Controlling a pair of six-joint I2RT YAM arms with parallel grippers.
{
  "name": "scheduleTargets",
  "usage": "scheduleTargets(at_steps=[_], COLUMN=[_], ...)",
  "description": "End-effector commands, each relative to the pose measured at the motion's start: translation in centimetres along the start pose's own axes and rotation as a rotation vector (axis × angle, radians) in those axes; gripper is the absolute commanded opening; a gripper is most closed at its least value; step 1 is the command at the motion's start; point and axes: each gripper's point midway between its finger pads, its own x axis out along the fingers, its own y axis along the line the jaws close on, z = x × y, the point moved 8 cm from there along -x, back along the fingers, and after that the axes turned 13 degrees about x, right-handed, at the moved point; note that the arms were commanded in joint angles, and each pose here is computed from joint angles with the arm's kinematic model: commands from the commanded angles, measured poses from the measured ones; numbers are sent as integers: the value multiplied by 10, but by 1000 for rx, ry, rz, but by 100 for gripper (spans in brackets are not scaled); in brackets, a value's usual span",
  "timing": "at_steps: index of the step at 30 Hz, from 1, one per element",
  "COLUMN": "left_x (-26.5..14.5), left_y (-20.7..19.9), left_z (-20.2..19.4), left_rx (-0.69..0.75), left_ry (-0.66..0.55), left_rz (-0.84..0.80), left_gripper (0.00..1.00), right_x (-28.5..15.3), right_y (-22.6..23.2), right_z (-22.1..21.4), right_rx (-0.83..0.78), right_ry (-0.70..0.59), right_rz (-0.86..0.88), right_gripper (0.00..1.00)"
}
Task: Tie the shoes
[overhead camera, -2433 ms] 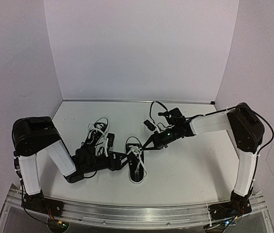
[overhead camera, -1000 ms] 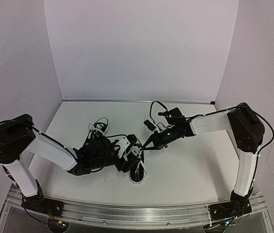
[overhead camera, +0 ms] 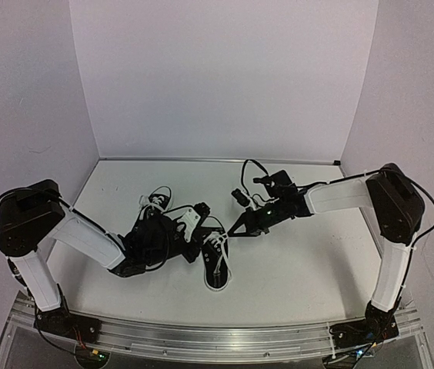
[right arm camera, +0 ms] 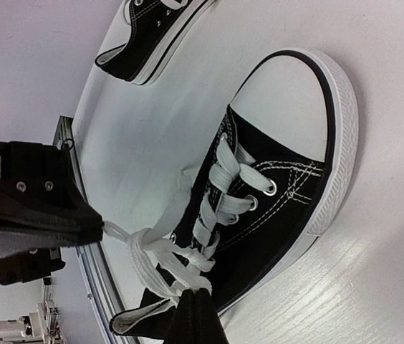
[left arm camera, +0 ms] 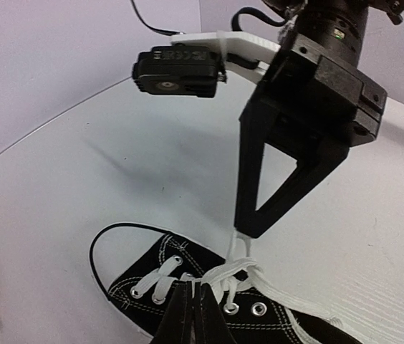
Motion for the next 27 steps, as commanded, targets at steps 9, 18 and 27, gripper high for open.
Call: scheduleTargets(at_steps=[9,18,27], left_x=[-11,-7,-5], left_y=[36,51,51], left_z=[0,-16,-20], left_rx=[-187,-276,-308], left_ry=[-29,24,24], left_rz=[99,142,108], left_gripper=[0,0,0], right_x=[-11,-22,-24], right_y=[-7,-19,-20], right_z=[-5,-13,-15], right_rx=[4,30,21], right_ry=[-64,-81,-59], right_rz=[-92,-133,-95], right_gripper=[0,0,0])
